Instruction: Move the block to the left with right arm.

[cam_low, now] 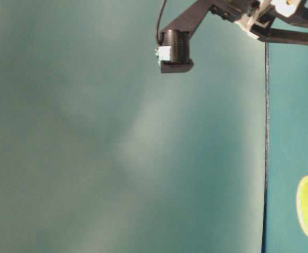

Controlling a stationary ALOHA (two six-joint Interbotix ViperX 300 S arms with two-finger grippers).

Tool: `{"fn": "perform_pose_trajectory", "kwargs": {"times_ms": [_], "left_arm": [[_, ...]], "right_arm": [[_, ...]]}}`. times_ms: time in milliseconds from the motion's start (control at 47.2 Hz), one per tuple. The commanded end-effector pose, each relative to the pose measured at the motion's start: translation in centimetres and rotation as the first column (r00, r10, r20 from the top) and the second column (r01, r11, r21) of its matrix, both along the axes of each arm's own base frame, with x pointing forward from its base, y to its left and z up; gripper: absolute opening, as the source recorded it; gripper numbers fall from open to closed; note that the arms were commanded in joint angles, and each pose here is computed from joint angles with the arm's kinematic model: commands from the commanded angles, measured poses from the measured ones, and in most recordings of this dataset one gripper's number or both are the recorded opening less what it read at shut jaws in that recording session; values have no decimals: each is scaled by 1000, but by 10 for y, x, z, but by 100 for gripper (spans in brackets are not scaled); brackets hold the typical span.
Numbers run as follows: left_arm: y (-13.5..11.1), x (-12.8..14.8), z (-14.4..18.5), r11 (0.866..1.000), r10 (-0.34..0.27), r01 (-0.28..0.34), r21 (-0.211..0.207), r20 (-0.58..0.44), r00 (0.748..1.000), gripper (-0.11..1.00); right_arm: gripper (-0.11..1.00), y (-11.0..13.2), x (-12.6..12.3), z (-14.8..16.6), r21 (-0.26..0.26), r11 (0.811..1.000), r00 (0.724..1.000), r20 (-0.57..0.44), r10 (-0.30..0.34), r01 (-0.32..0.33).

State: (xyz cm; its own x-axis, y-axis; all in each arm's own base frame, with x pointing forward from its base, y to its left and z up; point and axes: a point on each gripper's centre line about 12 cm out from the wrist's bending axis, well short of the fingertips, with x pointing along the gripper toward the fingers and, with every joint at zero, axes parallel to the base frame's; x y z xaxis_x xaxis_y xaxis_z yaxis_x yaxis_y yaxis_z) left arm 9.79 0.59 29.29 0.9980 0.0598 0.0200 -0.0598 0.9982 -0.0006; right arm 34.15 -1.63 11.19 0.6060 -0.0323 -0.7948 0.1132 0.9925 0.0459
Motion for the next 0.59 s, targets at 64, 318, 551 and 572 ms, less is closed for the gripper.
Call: {"fn": "perform_pose_trajectory", "kwargs": {"times_ms": [64,318,551,572], "left_arm": [[0,-1,7,1000,5,-5,1,15,1000,0],[0,-1,8,1000,5,-5,-1,15,1000,0],[0,-1,8,1000,5,-5,-1,14,1000,0],[0,-1,8,1000,5,-5,-1,14,1000,0]], "right_arm": [[68,0,11,5,0,1000,999,32,1,-1],[47,0,19,36,-10,1000,998,66,7,-7],[37,-2,23,139,-22,1000,984,178,0,4],[37,-2,24,147,-22,1000,982,190,0,5]]}}
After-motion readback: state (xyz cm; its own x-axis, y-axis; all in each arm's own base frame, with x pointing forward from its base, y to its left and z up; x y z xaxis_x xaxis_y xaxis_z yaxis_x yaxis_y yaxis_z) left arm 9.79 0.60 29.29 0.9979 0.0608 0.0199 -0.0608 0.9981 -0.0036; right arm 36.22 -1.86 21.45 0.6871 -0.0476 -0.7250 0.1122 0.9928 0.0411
